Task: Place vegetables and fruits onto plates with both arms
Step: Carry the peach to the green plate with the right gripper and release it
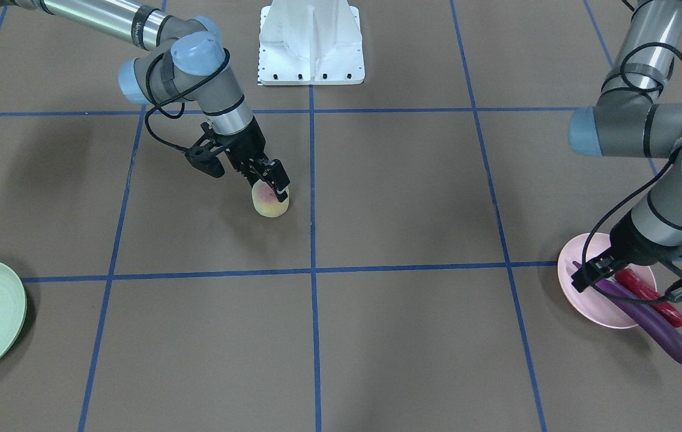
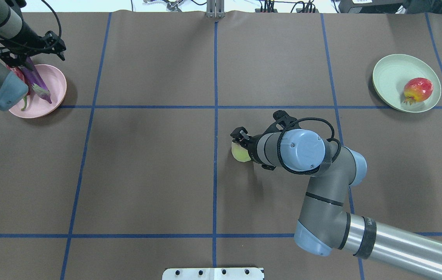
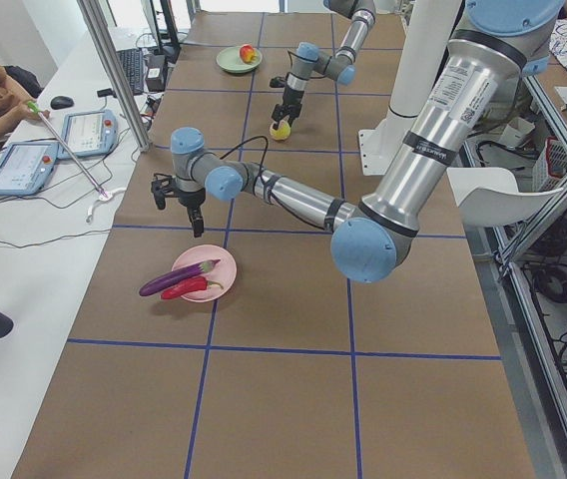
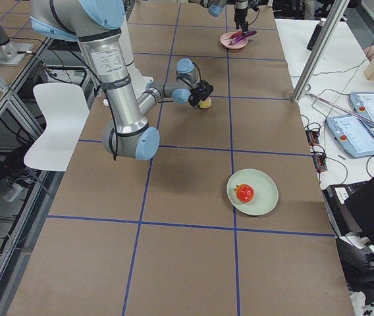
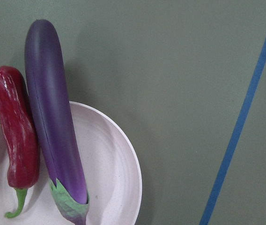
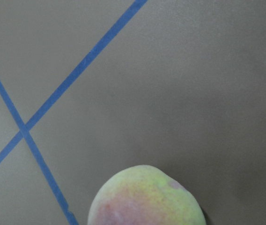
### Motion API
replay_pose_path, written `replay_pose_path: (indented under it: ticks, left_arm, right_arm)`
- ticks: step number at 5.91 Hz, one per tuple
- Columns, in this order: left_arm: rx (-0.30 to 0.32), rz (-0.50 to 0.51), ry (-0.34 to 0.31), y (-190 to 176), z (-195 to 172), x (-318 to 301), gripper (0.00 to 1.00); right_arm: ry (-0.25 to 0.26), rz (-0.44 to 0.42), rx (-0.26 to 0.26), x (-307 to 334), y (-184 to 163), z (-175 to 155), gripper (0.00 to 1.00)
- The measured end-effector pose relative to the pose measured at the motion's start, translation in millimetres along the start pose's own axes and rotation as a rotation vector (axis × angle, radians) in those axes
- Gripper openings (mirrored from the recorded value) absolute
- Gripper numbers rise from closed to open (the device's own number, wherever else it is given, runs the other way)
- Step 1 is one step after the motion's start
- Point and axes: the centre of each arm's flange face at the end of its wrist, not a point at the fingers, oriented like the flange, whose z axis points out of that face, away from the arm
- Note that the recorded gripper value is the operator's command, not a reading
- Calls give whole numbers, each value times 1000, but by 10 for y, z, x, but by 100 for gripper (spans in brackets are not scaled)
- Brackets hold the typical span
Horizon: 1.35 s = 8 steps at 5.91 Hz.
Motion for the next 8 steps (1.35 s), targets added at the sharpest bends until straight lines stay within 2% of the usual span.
replay_pose_path:
  ticks: [1, 2, 3, 4, 5, 6, 8]
  left_arm:
    - [0, 1, 0, 5, 0, 5, 100]
    - [2, 4, 5, 13, -23, 23, 100]
    - [6, 9, 14, 42, -76, 30, 100]
    - [8, 22, 25, 139, -136, -59, 100]
    - [10, 45, 35, 269, -203, -205, 100]
    - [7, 96, 36, 369, -231, -358, 100]
    - [-23, 269, 33, 436, -234, -850, 100]
  right_arm:
    - [-6, 7, 1, -35, -39, -29, 0]
    - [-18, 21, 2, -158, -259, -189, 0]
    - [-21, 26, 13, -316, -699, -426, 0]
    - [4, -19, 41, -409, -1241, -629, 0]
    - [48, -103, 66, -389, -1795, -815, 0]
    - [93, -189, 66, -248, -2328, -985, 0]
    - [181, -352, 25, 289, -3434, -1257, 0]
